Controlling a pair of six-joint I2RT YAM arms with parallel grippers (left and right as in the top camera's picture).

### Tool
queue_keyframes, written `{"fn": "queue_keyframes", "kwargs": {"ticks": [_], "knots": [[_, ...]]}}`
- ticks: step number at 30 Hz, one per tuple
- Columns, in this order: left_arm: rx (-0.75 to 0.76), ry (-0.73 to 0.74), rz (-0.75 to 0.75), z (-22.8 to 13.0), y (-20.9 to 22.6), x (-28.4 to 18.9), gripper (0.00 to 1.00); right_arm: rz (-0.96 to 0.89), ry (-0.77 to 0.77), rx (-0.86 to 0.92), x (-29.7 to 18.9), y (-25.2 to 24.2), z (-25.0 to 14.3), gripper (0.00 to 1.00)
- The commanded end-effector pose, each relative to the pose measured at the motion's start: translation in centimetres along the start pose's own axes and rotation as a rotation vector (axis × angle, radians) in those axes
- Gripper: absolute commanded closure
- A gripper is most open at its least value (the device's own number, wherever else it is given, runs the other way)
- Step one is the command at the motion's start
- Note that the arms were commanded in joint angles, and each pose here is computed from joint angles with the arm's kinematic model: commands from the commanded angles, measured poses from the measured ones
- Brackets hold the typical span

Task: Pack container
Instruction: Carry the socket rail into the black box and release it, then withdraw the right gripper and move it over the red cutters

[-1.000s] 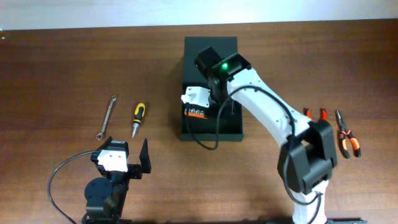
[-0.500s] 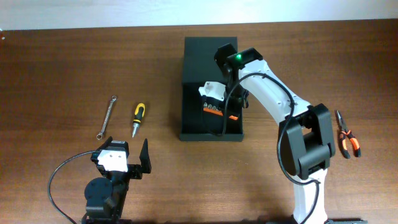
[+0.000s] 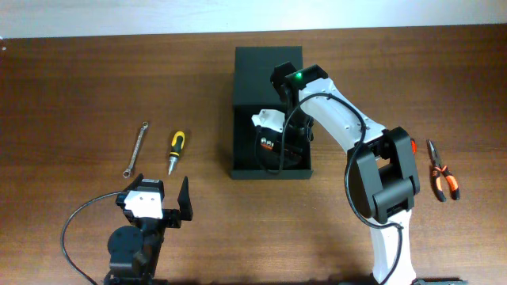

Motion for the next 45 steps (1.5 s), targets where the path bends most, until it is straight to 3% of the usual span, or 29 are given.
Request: {"fn": "queue_keyframes", "kwargs": {"ticks": [1, 6, 9, 11, 16, 20, 28, 34, 36, 40, 45], "knots": [[-0.009, -0.025, -0.018, 0.9, -0.2, -0.3, 0.01, -0.059, -0.017, 0.092, -2.3, -0.1, 0.6, 0.01], [-0.009, -0.025, -0.018, 0.9, -0.2, -0.3, 0.01, -0.22, -0.135, 0.16, -10.7, 0.0, 1.7, 0.01], [-0.009, -0.025, -0.018, 0.9, -0.2, -0.3, 0.01, -0.439, -0.221, 0.382, -17.4, -1.0, 0.4, 0.01], [-0.009, -0.025, -0.017, 0.9, -0.2, -0.3, 0.01, -0.568, -0.291, 0.605, -21.9, -1.9, -2.4, 0.01], [-0.009, -0.022, -0.018, 0.8, -0.2, -0.3, 0.01, -0.6, -0.357, 1.047, -27.0, -3.2, -11.9, 0.01], [-0.009, -0.022, -0.018, 0.9, -0.2, -0.3, 0.01, -0.502, -0.312, 1.26, -26.9, -4.3, -20.4, 0.01], [-0.009, -0.022, -0.018, 0.9, -0.2, -0.3, 0.01, -0.439, -0.328, 1.397, -27.2, -0.9, -27.0, 0.01], [-0.009, -0.022, -0.018, 0.9, -0.2, -0.3, 0.01, -0.375, -0.271, 1.481, -24.8, 5.3, -29.4, 0.01], [-0.009, -0.022, -0.018, 0.8, -0.2, -0.3, 0.01, -0.351, -0.255, 1.436, -23.0, 6.3, -29.2, 0.01], [-0.009, -0.022, -0.018, 0.9, -0.2, -0.3, 0.01, -0.231, -0.248, 1.285, -18.5, 5.9, -28.4, 0.01], [-0.009, -0.022, -0.018, 0.9, -0.2, -0.3, 0.01, -0.19, -0.214, 1.241, -13.1, 3.1, -28.8, 0.01]]}}
Point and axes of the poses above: each gripper's point midway between its finger pads, its own x axis out along the fingers, its own y axis along the line the jaws close on, z = x × y, the point moved 7 cm from there along -x, back along the fingers, and after that the axes turned 1 degree about -x, right-handed, at the moved point
